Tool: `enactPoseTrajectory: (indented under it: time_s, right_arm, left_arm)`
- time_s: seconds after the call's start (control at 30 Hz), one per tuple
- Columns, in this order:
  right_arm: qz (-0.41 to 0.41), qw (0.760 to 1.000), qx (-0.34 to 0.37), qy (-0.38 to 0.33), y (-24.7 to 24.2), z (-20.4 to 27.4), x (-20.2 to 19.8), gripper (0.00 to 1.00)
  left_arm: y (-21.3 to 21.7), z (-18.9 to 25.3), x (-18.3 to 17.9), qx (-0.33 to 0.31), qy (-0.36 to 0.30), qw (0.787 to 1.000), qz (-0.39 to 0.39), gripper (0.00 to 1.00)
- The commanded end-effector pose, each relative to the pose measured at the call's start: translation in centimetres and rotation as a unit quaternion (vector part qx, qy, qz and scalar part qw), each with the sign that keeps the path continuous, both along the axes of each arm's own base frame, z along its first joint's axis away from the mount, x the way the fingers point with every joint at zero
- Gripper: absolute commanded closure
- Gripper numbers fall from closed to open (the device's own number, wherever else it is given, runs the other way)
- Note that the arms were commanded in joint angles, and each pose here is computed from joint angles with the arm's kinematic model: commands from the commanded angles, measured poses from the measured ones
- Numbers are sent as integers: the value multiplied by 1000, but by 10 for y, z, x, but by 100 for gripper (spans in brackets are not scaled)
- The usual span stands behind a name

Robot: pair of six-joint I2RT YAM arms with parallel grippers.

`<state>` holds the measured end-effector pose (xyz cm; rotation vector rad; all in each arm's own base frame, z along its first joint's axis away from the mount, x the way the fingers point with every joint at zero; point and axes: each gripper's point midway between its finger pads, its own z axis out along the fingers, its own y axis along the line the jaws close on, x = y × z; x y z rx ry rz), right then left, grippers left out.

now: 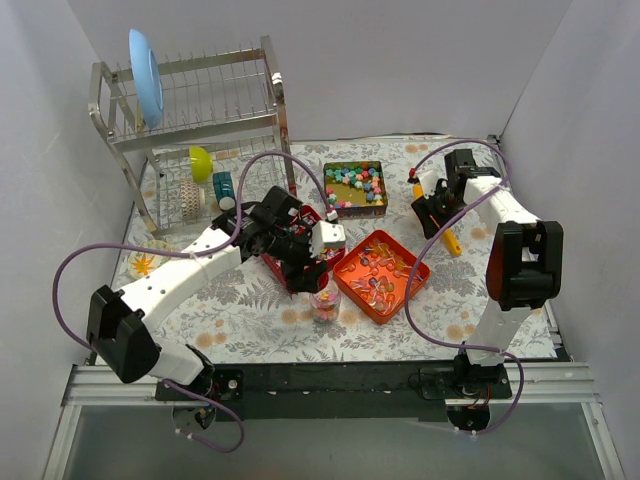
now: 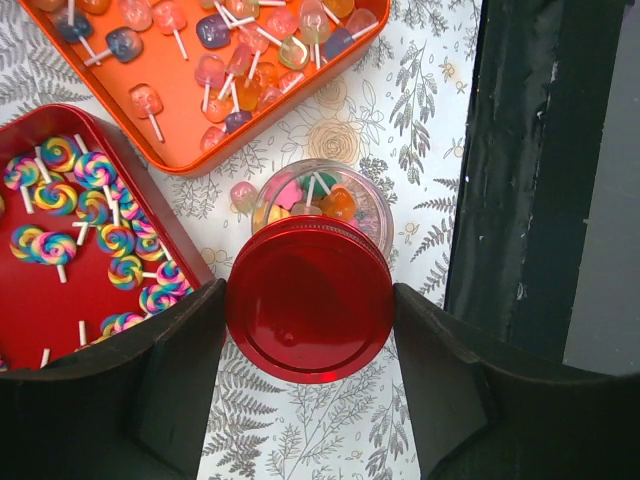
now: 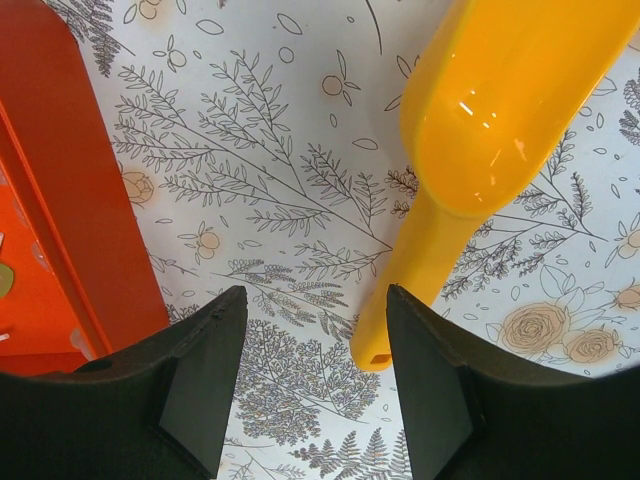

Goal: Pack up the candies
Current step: Pick up the bottle lid at the center of the board, then close the bottle lid on the packing bottle.

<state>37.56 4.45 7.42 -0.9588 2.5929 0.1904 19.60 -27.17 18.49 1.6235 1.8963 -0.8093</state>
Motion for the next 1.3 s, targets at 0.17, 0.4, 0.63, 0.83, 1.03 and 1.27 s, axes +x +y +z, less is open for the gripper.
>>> enactPoseTrajectory:
  time_s: [0.17, 0.4, 0.63, 0.83, 1.03, 1.27]
  right_arm:
    - [2, 999, 22, -30, 8, 21, 13, 35]
    - [6, 999, 22, -31, 9, 21, 12, 35]
    - [4, 999, 27, -37, 10, 26, 16, 35]
    - [6, 999, 27, -38, 10, 27, 13, 35]
    - [5, 999, 29, -35, 11, 26, 11, 35]
    - [8, 999, 28, -34, 13, 25, 11, 35]
  left_arm:
    - [-18, -1, -18, 17, -13, 1000, -22, 42]
    - [-30, -17, -20, 33, -25, 999, -8, 42]
    - [-31, -30, 0, 57, -54, 996, 33, 42]
    - [-24, -34, -1, 68, -54, 995, 39, 42]
    - [-22, -20, -1, 59, -65, 995, 43, 44]
    - [-25, -3, 2, 45, -74, 995, 50, 44]
